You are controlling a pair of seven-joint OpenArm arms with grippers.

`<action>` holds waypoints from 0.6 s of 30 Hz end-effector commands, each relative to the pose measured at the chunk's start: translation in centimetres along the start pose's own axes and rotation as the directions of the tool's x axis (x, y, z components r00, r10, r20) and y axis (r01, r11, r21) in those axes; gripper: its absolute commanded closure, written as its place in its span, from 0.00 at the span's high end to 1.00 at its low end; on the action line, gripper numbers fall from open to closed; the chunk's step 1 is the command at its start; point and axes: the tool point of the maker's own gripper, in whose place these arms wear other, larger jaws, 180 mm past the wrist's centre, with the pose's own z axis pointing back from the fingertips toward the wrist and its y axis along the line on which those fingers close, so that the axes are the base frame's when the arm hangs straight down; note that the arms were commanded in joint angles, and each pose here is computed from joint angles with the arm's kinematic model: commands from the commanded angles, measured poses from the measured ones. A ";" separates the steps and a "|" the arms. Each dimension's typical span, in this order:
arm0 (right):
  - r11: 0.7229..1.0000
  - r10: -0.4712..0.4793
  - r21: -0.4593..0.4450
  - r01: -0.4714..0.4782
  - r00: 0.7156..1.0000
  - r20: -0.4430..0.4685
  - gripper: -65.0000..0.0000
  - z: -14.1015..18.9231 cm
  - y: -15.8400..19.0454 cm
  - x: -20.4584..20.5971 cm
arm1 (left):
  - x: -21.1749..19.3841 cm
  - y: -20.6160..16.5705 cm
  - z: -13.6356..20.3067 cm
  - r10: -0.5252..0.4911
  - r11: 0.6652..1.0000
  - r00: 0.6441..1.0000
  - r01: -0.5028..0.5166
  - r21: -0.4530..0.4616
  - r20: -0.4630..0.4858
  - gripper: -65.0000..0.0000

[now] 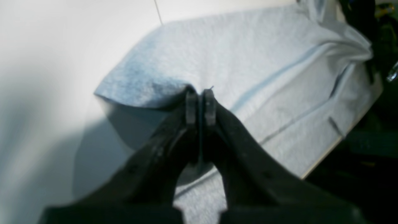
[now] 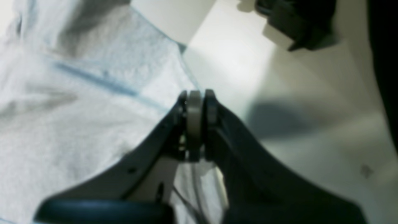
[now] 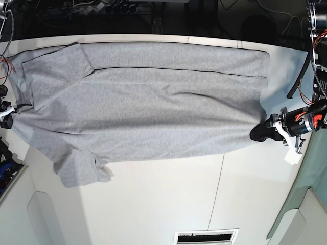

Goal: Layout the t-shirt on the table in an organized manner, then fold the t-shirt properly
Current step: 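Fold the grasped shirt edge with both grippers over the first fold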

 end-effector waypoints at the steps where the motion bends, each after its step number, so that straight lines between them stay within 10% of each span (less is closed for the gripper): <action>1: 1.000 -0.001 -0.027 0.003 0.998 0.059 0.00 1.2 -1.6 1.8 | 1.0 -0.1 1.1 -0.037 0.999 0.999 0.037 0.001 0.025 0.00; 10: 0.990 -0.131 -0.045 0.132 0.991 0.032 0.00 3.7 -3.4 -3.0 | -3.9 -0.3 1.6 -0.017 1.000 0.998 0.017 0.001 -0.060 0.00; 14: 0.984 -0.176 -0.023 0.178 0.982 0.069 0.51 3.7 -3.1 -2.4 | -4.2 -1.0 0.9 -0.004 1.000 0.998 0.003 -0.018 -0.055 0.00; 18: 0.979 -0.200 0.004 0.202 0.967 0.161 0.59 3.2 -2.8 1.0 | -4.4 -1.1 0.7 -0.003 1.000 0.998 0.002 -0.019 -0.057 0.00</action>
